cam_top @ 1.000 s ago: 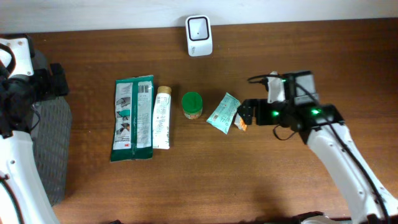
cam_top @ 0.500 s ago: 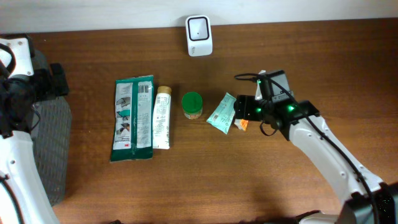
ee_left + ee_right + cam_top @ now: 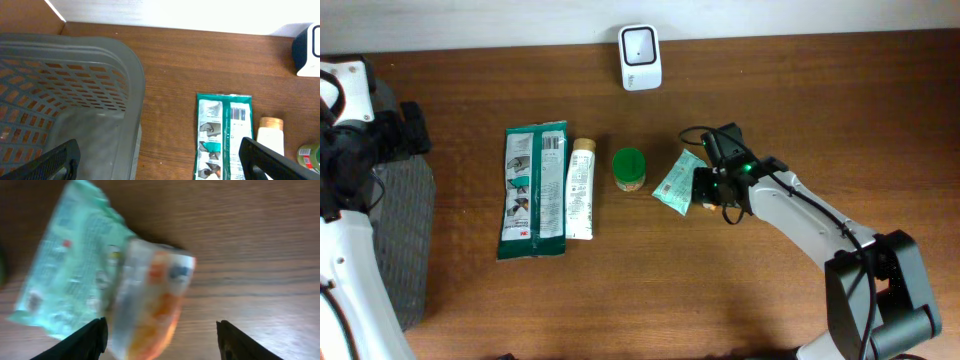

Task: Scan the item barcode
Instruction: 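Reach the right gripper toward the orange Kleenex packet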

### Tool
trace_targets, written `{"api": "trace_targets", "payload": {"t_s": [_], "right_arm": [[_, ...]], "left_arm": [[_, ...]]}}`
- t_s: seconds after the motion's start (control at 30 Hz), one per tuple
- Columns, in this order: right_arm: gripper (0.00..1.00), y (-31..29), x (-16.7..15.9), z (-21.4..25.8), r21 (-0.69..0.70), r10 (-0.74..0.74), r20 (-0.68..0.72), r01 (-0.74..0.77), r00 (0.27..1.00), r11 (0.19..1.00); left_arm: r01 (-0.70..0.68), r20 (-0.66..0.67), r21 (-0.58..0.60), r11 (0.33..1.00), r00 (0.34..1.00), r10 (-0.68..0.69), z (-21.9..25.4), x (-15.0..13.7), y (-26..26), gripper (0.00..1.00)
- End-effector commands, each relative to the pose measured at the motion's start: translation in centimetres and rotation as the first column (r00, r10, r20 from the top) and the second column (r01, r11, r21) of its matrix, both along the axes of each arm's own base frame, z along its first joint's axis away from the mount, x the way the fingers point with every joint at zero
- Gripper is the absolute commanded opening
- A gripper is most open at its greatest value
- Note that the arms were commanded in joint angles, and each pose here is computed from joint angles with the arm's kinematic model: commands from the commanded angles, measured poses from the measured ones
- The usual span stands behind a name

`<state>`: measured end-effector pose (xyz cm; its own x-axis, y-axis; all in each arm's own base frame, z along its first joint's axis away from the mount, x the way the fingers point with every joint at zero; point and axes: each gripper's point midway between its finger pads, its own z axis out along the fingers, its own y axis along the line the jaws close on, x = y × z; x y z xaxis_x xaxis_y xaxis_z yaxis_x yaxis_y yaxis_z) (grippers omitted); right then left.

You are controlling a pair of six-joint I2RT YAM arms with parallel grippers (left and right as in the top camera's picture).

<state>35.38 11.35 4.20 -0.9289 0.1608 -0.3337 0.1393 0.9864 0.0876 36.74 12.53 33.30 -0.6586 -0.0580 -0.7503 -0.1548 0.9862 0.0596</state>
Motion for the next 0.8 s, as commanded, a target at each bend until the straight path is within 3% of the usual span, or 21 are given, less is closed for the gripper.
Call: {"api": "trace_targets", "payload": {"t_s": [0.0,0.13,0.3,0.47,0.6,0.77], "right_arm": [[0.67,-2.0,0.4,0.6,-0.092,-0.036,0.017,0.037,0.999,0.995],[0.67,-4.4,-0.3,0.1,-0.060,-0.091,-0.050,0.088,0.995,0.994],[0.67,-5.6,-0.5,-0.2,0.066,-0.047,-0.106,0.054,0.993,0.996],[0.71,-7.3,0.5,0.7,0.101,-0.027,-0.082,0.036,0.996,0.994],[0.67,-9.8,2.1,1.3,0.093,-0.050,-0.023,0.052,0.998,0.994],[0.64,-11.6,1.7,0.8,0.123,-0.054,-0.044,0.059,0.998,0.991]], "left_arm": [[0.016,0.005,0.004,1.000,1.000,-0.016,0.2,0.0,0.0,0.99],[0.016,0.005,0.004,1.000,1.000,-0.016,0.2,0.0,0.0,0.99],[0.016,0.005,0.004,1.000,1.000,-0.016,0.2,0.0,0.0,0.99],[0.016,0.005,0.004,1.000,1.000,-0.016,0.2,0.0,0.0,0.99],[0.016,0.005,0.004,1.000,1.000,-0.016,0.2,0.0,0.0,0.99],[0.016,0.005,0.005,1.000,1.000,-0.016,0.2,0.0,0.0,0.99]]}}
